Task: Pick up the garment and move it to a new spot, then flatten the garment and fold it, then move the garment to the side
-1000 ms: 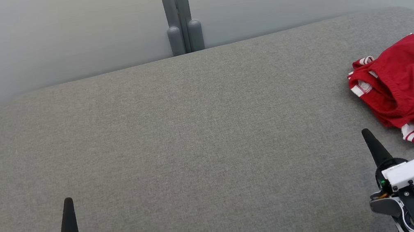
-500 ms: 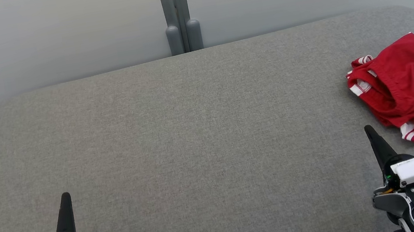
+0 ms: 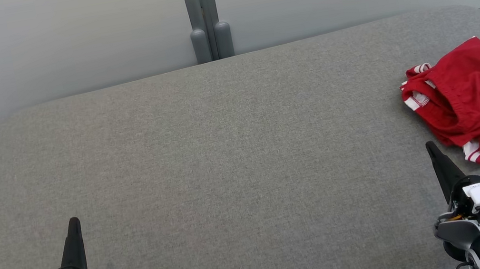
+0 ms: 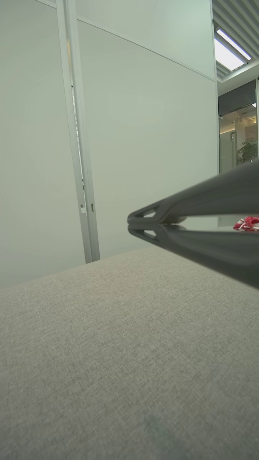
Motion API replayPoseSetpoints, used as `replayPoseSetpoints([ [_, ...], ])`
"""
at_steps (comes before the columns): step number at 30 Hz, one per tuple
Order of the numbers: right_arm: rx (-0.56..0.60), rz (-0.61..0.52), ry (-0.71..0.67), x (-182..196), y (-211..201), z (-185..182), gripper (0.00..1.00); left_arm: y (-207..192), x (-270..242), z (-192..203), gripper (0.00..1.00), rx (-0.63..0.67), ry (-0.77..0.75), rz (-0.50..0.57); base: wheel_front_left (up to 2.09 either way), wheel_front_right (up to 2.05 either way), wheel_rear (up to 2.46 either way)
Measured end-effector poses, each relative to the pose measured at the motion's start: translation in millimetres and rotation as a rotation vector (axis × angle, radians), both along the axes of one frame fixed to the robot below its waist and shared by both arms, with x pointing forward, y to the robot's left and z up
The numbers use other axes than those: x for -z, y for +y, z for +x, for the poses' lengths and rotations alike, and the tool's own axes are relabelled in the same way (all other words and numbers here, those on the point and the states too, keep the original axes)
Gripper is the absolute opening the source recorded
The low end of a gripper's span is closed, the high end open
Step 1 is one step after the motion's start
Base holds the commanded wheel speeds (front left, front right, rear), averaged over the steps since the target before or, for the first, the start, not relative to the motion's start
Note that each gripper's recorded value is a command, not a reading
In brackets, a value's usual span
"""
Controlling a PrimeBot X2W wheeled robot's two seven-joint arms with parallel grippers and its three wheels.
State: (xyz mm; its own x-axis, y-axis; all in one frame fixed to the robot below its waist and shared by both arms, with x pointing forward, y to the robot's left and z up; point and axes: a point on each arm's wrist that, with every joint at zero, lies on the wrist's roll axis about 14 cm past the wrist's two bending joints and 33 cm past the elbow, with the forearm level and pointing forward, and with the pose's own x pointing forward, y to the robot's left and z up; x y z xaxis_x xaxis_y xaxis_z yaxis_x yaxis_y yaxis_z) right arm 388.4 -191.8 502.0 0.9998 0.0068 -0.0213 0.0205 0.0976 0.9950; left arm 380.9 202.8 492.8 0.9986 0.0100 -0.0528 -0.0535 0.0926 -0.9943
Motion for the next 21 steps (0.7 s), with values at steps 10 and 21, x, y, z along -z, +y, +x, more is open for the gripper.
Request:
replayPoseSetpoints([
  [10,0.006,0.064,-0.013,-3.1,-2.9,-0.2,0.00,-0.9,-7.1,3.4,0.00,0.005,-0.027,-0.060,0.00,0.00,0.00],
  [21,0.010,0.100,-0.022,-5.4,-5.0,-0.4,0.00,-1.5,-9.9,4.3,0.00,0.010,-0.039,-0.100,0.00,0.00,0.00],
])
